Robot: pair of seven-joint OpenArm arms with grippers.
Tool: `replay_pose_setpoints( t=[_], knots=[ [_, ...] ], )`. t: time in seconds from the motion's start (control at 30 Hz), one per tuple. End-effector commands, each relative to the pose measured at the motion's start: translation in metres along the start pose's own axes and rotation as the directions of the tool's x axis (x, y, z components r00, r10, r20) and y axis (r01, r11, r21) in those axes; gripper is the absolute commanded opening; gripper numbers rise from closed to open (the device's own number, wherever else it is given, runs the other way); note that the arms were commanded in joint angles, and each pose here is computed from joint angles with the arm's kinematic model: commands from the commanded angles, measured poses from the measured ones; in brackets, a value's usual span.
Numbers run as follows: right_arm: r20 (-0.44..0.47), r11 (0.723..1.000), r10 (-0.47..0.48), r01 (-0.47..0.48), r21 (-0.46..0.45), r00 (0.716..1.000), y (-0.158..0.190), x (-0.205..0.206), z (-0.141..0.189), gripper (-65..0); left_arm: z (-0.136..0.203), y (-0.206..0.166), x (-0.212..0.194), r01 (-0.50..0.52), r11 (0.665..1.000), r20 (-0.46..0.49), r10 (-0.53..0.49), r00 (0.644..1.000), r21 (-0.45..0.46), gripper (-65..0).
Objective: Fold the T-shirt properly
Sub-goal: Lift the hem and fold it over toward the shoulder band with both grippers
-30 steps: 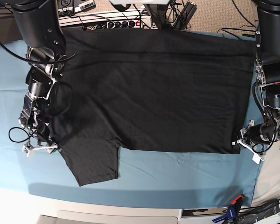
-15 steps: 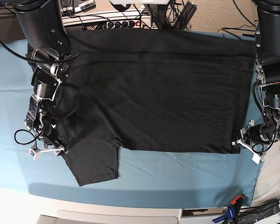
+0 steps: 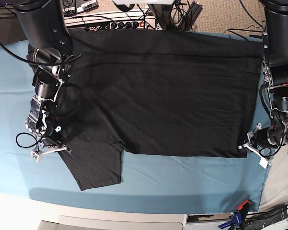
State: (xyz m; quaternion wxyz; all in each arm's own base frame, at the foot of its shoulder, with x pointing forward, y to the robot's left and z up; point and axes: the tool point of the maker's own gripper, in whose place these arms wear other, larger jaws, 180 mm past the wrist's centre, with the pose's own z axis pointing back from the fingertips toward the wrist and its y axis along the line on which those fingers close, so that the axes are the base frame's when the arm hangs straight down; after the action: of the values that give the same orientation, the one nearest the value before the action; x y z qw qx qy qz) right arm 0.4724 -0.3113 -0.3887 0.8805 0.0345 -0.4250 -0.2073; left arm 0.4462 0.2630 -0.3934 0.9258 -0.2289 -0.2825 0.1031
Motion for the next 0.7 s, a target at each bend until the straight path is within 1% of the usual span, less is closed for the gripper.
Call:
replay_pose_setpoints(
  t=[0.0,0.13,0.2,0.3,0.4,0.5,0.53,0.67],
  knots=[
    [0.012,1.000,0.017,-0.016,-0.011,1.000,-0.007,0.012,0.003,-65.0,0.012,-0.007,0.030,0.017,1.000,0.067,-0.016,0.998,-0.021,-65.0],
    [0.028,0.997,0.068,-0.069,0.036,0.997,-0.016,0.012,0.008,-65.0,0.014,-0.011,0.031,-0.003,0.999,0.071,0.006,0.997,-0.053,-65.0],
    [0.042,0.995,0.079,-0.081,0.056,0.996,-0.022,0.018,0.012,-65.0,0.016,-0.018,0.031,0.012,0.995,0.073,-0.005,0.997,-0.095,-65.0],
    [0.071,0.988,0.087,-0.095,0.122,0.994,-0.021,0.028,0.018,-65.0,0.020,-0.025,0.031,0.008,0.989,0.067,0.003,0.998,-0.149,-65.0],
    [0.108,0.970,0.092,-0.114,0.213,0.990,-0.015,0.039,0.026,-65.0,0.027,-0.031,0.032,0.003,0.978,0.065,0.010,0.998,-0.207,-65.0],
    [0.142,0.941,0.097,-0.138,0.309,0.985,-0.005,0.048,0.036,-65.0,0.038,-0.032,0.036,-0.022,0.966,0.070,0.041,0.997,-0.257,-65.0],
    [0.152,0.935,0.087,-0.133,0.328,0.985,-0.004,0.051,0.039,-65.0,0.043,-0.032,0.038,-0.033,0.962,0.071,0.054,0.996,-0.269,-65.0],
    [0.152,0.929,0.012,-0.067,0.363,0.988,-0.006,0.059,0.045,-65.0,0.063,-0.030,0.042,-0.025,0.945,0.079,0.053,0.995,-0.327,-65.0]
  ],
)
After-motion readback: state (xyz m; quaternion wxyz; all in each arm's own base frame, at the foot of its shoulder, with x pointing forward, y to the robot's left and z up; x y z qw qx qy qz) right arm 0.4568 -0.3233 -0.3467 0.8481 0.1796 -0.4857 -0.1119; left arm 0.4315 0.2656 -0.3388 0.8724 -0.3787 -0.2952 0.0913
